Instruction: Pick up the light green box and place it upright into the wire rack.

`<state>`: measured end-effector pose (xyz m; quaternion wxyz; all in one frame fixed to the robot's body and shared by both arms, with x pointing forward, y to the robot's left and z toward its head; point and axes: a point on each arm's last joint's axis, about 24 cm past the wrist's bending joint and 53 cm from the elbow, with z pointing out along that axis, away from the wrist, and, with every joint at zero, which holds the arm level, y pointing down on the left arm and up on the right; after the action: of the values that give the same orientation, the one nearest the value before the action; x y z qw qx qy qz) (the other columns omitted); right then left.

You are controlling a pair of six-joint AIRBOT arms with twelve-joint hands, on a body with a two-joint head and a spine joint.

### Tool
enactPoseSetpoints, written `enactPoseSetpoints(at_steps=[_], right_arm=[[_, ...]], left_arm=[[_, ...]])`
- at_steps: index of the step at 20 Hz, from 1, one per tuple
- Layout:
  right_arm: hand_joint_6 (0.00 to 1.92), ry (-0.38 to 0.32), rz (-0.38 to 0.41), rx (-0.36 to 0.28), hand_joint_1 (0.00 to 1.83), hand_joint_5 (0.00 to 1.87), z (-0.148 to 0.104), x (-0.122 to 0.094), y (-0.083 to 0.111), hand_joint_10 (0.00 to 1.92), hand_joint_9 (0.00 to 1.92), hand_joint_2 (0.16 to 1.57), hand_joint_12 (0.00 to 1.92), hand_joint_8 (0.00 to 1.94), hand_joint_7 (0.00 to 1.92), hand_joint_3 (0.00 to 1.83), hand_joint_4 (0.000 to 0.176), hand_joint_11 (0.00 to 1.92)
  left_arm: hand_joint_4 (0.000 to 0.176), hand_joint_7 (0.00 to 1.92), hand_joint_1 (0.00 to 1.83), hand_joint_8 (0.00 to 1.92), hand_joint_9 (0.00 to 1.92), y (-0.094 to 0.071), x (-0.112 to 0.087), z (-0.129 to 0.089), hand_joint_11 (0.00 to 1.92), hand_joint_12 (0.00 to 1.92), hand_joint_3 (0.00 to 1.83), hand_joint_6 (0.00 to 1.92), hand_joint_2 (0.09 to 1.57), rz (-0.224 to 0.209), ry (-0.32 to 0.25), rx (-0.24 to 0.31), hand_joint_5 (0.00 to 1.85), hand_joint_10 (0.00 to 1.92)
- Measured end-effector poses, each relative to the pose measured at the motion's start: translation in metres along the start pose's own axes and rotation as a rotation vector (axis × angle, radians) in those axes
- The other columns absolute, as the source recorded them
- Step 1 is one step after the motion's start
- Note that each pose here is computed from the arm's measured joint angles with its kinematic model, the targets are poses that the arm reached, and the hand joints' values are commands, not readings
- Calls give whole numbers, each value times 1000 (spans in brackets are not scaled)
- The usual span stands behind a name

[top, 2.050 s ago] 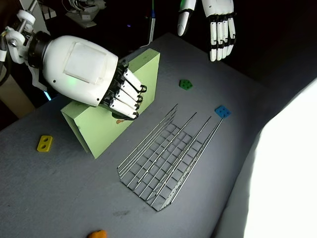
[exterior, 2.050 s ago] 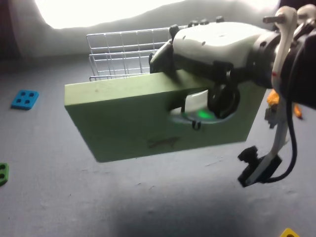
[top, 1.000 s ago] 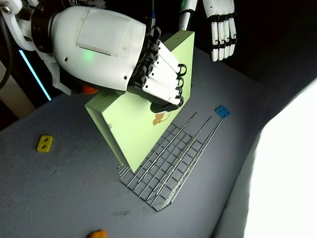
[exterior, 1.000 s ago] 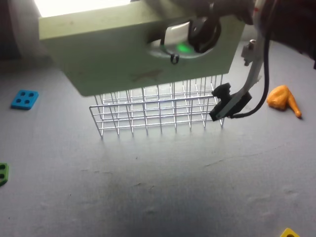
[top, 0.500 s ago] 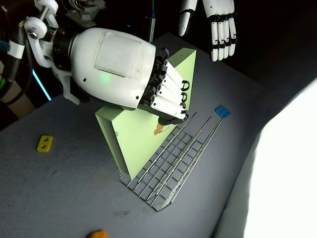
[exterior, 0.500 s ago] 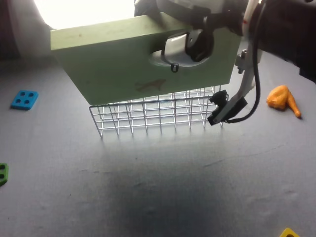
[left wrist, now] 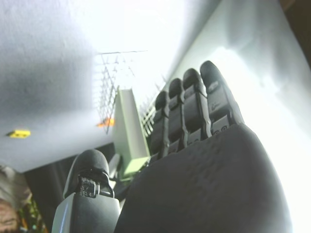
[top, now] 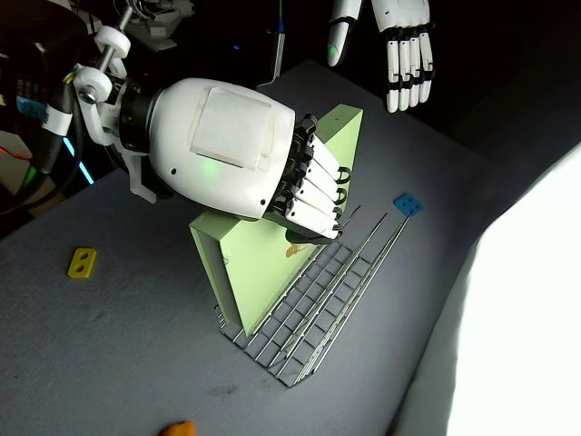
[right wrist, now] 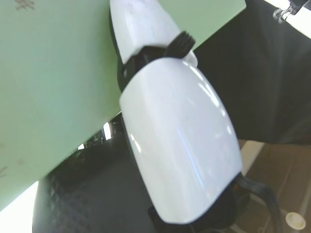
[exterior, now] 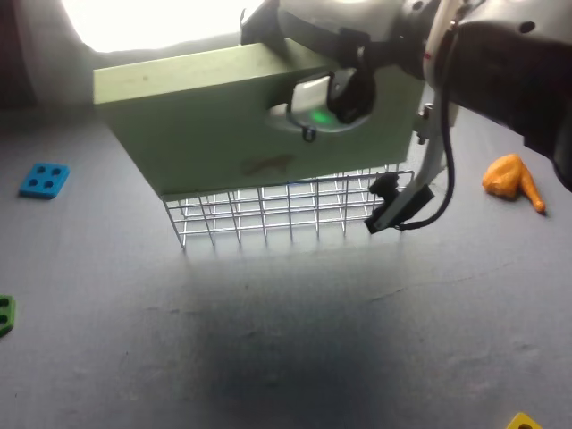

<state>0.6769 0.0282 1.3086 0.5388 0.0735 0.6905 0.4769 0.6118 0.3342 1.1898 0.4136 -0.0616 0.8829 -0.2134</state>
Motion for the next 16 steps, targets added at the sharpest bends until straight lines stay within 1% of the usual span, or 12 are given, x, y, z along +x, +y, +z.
enactPoseSetpoints(at_steps=[1, 2, 4, 8, 11, 14, 16], right_arm=[[996, 2, 2, -2, 1213, 863, 2, 1, -1, 1690, 549, 1221, 1917, 1624, 729, 1, 0, 360], [975, 6, 25, 6, 1217, 894, 4, 3, -6, 1552, 623, 1194, 1799, 1492, 800, 0, 0, 427], [971, 21, 58, 23, 1218, 897, 8, 8, -16, 1542, 628, 1192, 1792, 1484, 805, 0, 0, 430], [971, 35, 76, 51, 1218, 897, 12, 15, -33, 1541, 629, 1192, 1792, 1484, 805, 0, 0, 431], [971, 38, 83, 57, 1218, 897, 15, 18, -36, 1541, 629, 1191, 1792, 1484, 805, 0, 0, 431], [970, 35, 92, 46, 1218, 897, 19, 19, -40, 1540, 629, 1191, 1792, 1483, 805, 0, 0, 431], [970, 38, 95, 55, 1218, 897, 22, 22, -45, 1540, 629, 1191, 1792, 1483, 805, 0, 0, 431]], left_arm=[[0, 190, 0, 0, 147, 0, 0, 0, 0, 319, 0, 1, 1209, 0, 0, 0, 157, 2], [0, 257, 0, 14, 200, 0, 0, 0, 0, 363, 8, 15, 1237, -1, 0, 0, 209, 17], [0, 260, 0, 14, 203, 0, 0, 0, 0, 365, 8, 15, 1238, -1, 0, 0, 212, 17], [0, 261, 0, 12, 204, 0, 0, 0, 0, 366, 7, 13, 1239, 0, 0, 0, 213, 16], [0, 262, 0, 11, 204, 1, 0, 0, 0, 366, 7, 12, 1239, -3, -1, -2, 213, 15], [0, 262, 0, 9, 205, 1, 0, 0, 0, 367, 6, 11, 1239, -3, -1, -2, 214, 14], [0, 263, 0, 9, 205, 1, 0, 0, 0, 367, 6, 10, 1240, -3, -1, -2, 214, 13]])
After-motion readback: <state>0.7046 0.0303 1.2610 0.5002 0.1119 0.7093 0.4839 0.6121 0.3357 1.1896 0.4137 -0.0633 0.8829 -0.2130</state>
